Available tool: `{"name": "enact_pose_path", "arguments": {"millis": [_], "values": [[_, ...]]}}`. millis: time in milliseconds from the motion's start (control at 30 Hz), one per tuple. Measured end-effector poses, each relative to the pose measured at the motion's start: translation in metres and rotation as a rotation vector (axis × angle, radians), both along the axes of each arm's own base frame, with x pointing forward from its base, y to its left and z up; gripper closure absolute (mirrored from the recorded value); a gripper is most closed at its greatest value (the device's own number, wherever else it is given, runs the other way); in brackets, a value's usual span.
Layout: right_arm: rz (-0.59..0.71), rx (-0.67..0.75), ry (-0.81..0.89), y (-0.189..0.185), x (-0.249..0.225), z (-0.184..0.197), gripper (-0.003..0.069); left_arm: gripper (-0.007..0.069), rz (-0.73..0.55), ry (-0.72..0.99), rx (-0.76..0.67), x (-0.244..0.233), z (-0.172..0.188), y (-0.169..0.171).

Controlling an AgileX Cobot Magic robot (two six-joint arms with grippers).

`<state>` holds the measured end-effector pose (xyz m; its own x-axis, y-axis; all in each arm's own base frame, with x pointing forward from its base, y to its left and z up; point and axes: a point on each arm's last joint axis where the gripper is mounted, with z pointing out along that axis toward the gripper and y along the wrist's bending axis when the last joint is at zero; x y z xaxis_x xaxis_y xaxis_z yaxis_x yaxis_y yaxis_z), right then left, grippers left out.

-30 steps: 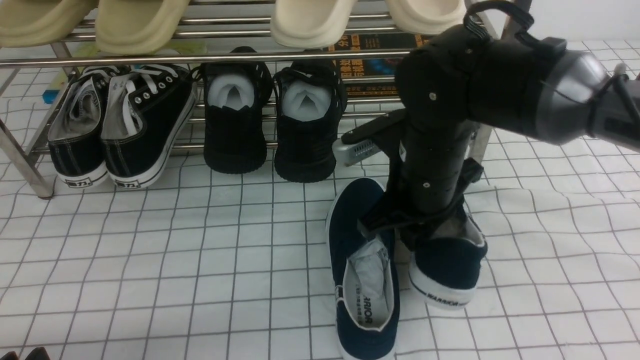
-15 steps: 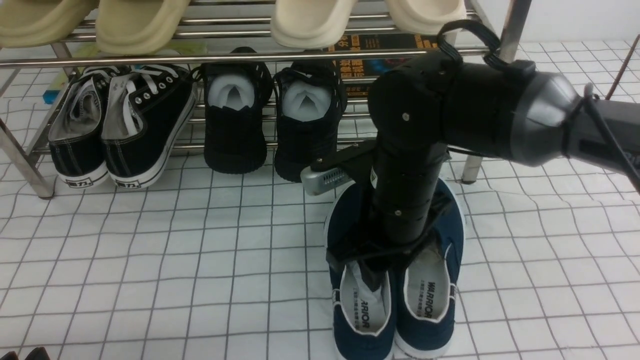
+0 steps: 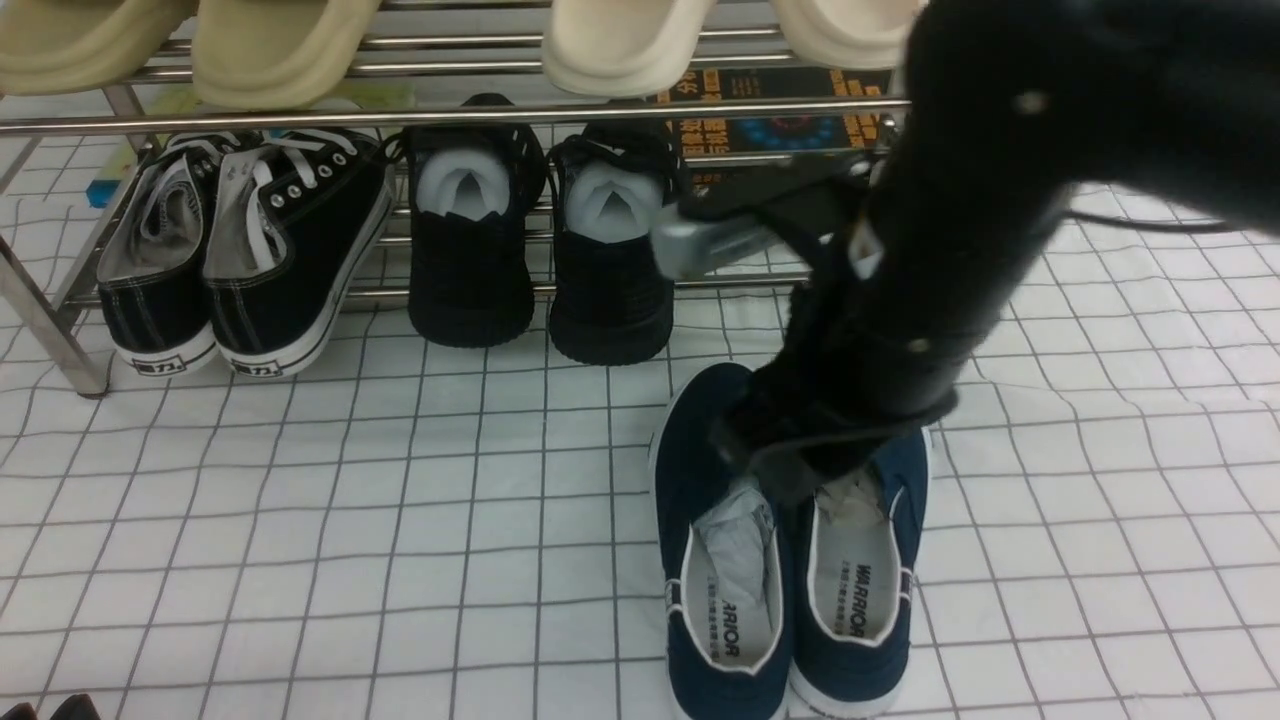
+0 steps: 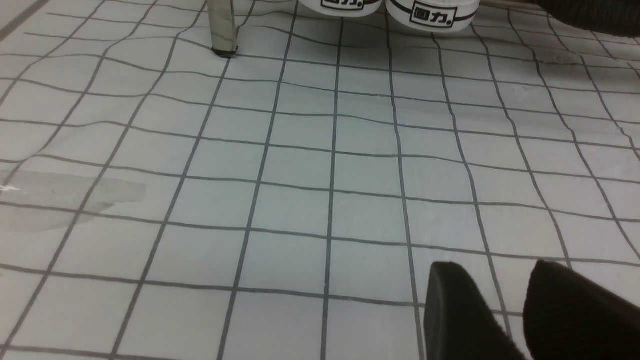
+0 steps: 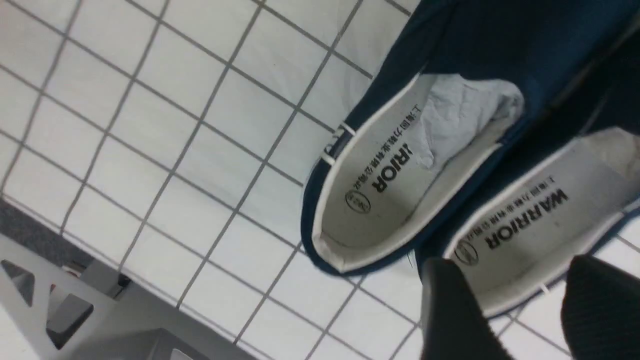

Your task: Take the shoes off the shelf with your hand from the white checkered tablecloth.

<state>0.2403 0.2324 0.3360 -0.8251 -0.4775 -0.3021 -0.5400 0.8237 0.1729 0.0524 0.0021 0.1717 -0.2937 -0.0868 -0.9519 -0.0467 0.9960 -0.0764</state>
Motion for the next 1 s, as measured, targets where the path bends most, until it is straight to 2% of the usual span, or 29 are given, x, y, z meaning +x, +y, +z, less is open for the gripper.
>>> {"name": "enact_pose_path", "arguments": {"millis": [67,167,233,333,467,667,1000], "values": [[0.0,0.023,-0.044,-0.019,-0.019,0.018,0.044,0.0386,0.0,0.0,0.0,0.0,0.0,0.0],[-0.01,0.034,-0.149,-0.063,-0.059,0.037,0.0622,0.0386,0.0,0.0,0.0,0.0,0.0,0.0],[-0.026,0.056,-0.224,-0.084,-0.077,0.035,0.0669,0.0386,0.0,0.0,0.0,0.0,0.0,0.0],[-0.055,0.136,-0.358,-0.109,-0.1,0.029,0.0674,0.0386,0.0,0.0,0.0,0.0,0.0,0.0],[-0.093,0.372,-0.593,-0.138,-0.132,0.004,0.0674,0.0386,0.0,0.0,0.0,0.0,0.0,0.0],[-0.09,0.59,-0.804,-0.147,-0.144,-0.022,0.0673,0.0386,0.0,0.0,0.0,0.0,0.0,0.0],[-0.087,0.636,-0.851,-0.147,-0.145,-0.025,0.0669,0.0386,0.0,0.0,0.0,0.0,0.0,0.0]]}}
